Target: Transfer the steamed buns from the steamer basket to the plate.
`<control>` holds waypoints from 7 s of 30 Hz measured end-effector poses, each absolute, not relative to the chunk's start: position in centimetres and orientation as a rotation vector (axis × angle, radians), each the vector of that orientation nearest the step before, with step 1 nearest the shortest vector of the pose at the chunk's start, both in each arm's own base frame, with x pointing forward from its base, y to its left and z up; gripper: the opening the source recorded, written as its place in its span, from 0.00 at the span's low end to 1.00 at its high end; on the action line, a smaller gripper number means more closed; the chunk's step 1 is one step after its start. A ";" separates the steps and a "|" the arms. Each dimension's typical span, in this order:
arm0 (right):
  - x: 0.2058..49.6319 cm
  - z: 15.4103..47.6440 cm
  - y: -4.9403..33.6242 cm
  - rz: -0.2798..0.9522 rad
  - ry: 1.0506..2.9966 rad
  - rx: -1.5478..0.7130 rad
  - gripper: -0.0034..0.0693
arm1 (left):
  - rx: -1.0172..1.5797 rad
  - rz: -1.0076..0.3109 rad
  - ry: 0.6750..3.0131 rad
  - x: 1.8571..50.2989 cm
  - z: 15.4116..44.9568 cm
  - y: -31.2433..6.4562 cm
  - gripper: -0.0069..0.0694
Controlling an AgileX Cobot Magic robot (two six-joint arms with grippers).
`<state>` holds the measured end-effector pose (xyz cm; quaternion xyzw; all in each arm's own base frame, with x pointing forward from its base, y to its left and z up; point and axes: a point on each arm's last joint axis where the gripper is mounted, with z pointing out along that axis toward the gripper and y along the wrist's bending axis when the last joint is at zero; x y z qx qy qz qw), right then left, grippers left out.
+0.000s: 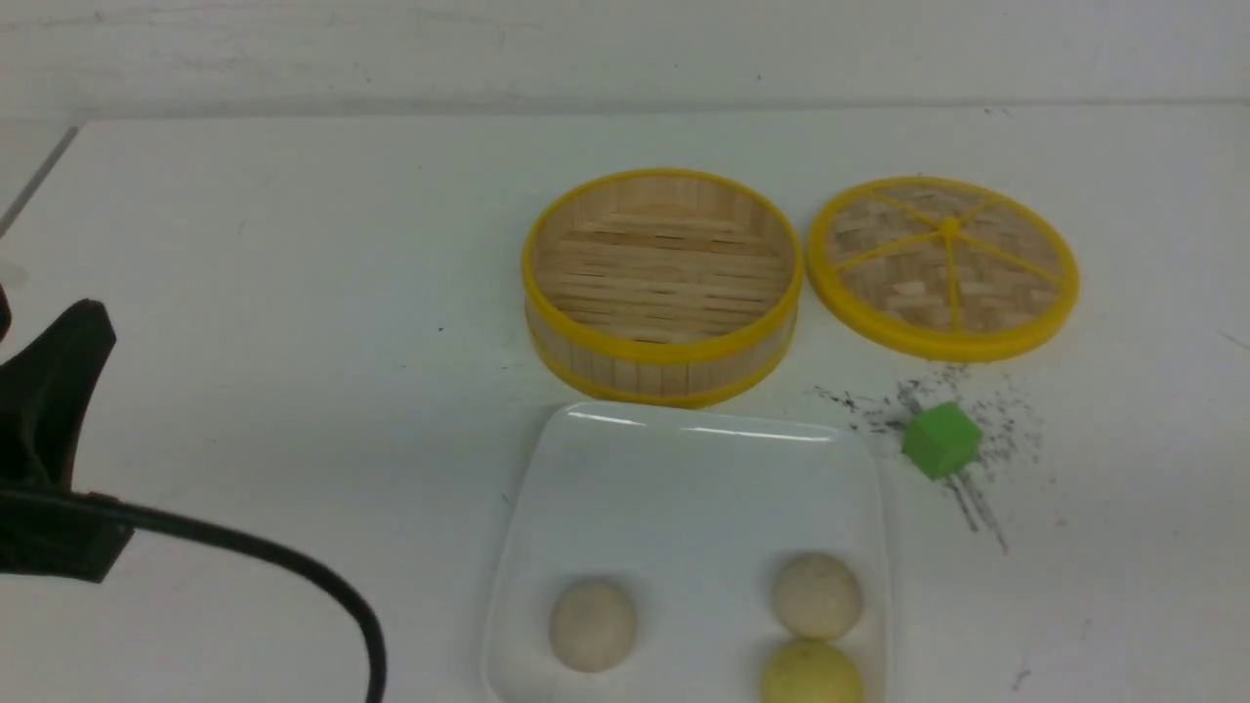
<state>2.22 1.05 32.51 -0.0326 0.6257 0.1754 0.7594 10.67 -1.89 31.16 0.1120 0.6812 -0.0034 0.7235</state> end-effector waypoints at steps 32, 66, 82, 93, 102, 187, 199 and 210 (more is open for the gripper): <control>2.4 26.3 1.5 0.206 1.714 -0.318 0.28 | 0.274 0.026 1.500 10.7 31.1 -1.9 0.55; 4.6 20.9 1.7 0.188 1.739 -0.279 0.35 | 0.260 0.013 1.503 10.7 31.1 -1.9 0.51; 4.9 17.1 1.7 0.164 1.866 -0.312 0.36 | 0.255 0.008 1.504 10.7 31.1 -1.9 0.51; 4.9 17.1 1.7 0.160 1.870 -0.317 0.37 | 0.256 0.008 1.504 10.7 31.1 -1.9 0.51; 5.0 17.1 1.3 0.111 1.883 -0.250 0.38 | 0.259 0.005 1.507 10.7 31.1 -1.9 0.51; 5.1 17.1 0.9 0.046 1.892 -0.166 0.38 | 0.090 -0.248 1.634 10.6 30.1 -2.3 0.26; 5.1 17.1 0.9 0.046 1.892 -0.166 0.38 | 0.129 -0.217 1.660 10.6 29.9 -2.4 0.27; 5.1 17.1 0.9 0.046 1.892 -0.165 0.38 | 0.107 -0.095 1.877 8.7 26.2 -1.1 0.28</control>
